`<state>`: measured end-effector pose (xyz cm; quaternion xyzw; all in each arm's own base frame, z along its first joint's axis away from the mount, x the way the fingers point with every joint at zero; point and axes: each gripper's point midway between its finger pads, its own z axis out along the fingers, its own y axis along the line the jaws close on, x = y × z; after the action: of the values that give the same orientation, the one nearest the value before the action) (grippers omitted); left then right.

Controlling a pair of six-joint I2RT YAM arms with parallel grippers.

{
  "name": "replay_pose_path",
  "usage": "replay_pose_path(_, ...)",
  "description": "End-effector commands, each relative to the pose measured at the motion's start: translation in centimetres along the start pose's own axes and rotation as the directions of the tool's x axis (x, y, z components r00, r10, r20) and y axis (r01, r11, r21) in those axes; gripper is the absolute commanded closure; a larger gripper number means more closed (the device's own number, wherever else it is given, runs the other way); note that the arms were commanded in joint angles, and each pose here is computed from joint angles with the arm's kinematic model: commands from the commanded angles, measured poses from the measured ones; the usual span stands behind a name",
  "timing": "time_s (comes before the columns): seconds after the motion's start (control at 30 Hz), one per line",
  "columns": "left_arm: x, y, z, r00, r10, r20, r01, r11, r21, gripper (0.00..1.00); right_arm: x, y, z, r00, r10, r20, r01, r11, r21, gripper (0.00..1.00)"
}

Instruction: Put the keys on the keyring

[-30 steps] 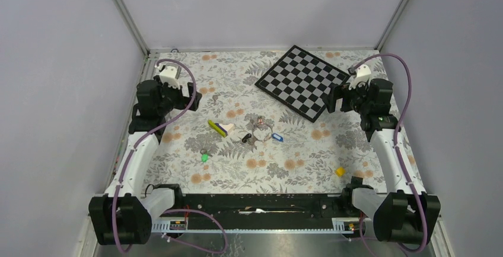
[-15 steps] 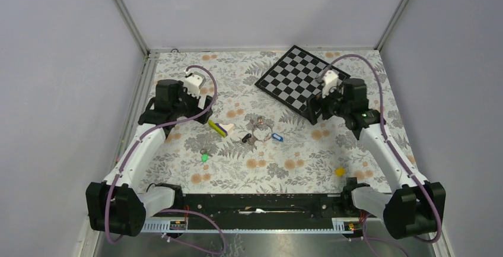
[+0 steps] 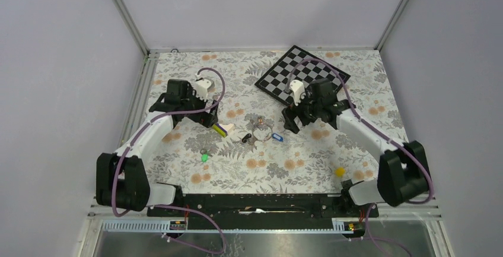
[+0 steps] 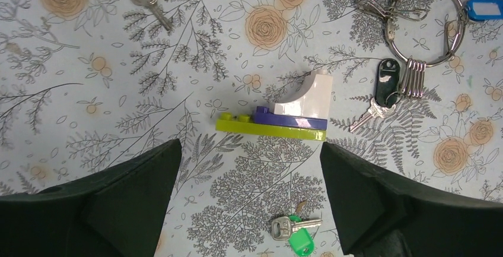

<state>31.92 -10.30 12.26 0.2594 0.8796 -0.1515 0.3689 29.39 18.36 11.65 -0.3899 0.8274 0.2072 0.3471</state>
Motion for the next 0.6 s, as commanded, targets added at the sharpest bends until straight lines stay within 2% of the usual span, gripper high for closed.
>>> replay_pose_path(0.0, -3.2, -0.2, 0.7, 0.996, 0.055, 0.066, -0.058, 0.997, 0.051, 0.02, -2.7, -0.1, 3.2, 0.998, -0.055, 0.005, 0.056, 0.998, -0.026, 0.01)
replay_pose_path(0.23, -3.9, 0.5, 2.2, 0.996, 0.064, 0.057, -0.068, 0.996, 0.057, 0.03, -2.9, 0.6, 8.7, 0.992, -0.018, -0.122, 0.007, 0.996, -0.092, 0.13)
replay_pose_path(0.57, -3.9, 1.4, 3.2, 0.998, -0.008, 0.054, 0.007, 1.0, 0.012, 0.03, -2.8, 0.4, 13.8, 0.977, 0.072, -0.202, -0.08, 0.996, -0.031, 0.33)
